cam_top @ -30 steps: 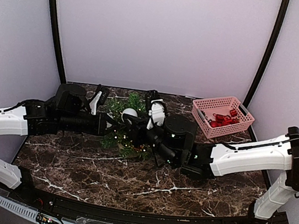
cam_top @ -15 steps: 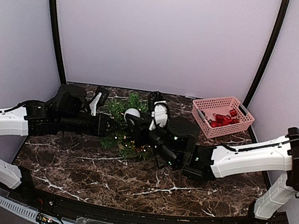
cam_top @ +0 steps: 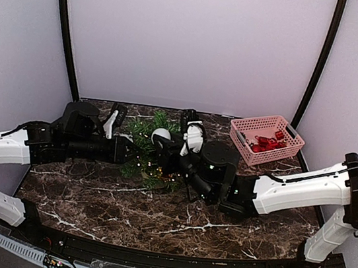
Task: Decorate the small christmas tree
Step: Hang the ornament ball on the branch.
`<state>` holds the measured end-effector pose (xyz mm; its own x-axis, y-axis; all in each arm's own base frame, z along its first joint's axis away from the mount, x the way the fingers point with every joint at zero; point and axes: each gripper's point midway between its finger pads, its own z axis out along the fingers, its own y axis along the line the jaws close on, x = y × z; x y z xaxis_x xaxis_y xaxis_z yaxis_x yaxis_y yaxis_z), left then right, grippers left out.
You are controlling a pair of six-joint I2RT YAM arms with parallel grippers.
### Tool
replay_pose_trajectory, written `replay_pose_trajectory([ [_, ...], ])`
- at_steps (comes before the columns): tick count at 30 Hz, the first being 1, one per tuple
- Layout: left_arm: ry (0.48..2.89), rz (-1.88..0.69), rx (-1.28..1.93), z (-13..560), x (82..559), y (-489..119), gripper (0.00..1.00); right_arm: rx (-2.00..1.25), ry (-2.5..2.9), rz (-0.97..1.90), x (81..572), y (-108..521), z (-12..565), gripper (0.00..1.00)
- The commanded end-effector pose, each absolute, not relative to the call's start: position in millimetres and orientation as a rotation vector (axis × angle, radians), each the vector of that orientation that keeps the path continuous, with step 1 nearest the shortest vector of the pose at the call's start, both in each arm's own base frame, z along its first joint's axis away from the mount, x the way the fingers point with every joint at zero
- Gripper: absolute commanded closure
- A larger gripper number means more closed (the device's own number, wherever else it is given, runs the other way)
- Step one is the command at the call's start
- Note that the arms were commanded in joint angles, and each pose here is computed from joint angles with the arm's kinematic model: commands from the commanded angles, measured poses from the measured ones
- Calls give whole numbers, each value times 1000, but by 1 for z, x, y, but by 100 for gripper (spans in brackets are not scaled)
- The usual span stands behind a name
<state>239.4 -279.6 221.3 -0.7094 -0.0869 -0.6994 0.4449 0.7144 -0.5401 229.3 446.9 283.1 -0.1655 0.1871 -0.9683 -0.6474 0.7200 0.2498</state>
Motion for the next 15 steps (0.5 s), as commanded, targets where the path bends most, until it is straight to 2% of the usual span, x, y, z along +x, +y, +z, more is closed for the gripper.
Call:
replay_pose_trajectory([
  [1,2165,-932,269,224,239,-275,72,-351,1540,766,226,446,291,56],
  [6,2117,-942,300,237,235,-272,64,-364,1540,759,224,450,290,56],
  [15,2084,-951,343,248,227,-268,43,-371,1531,754,221,453,293,56],
])
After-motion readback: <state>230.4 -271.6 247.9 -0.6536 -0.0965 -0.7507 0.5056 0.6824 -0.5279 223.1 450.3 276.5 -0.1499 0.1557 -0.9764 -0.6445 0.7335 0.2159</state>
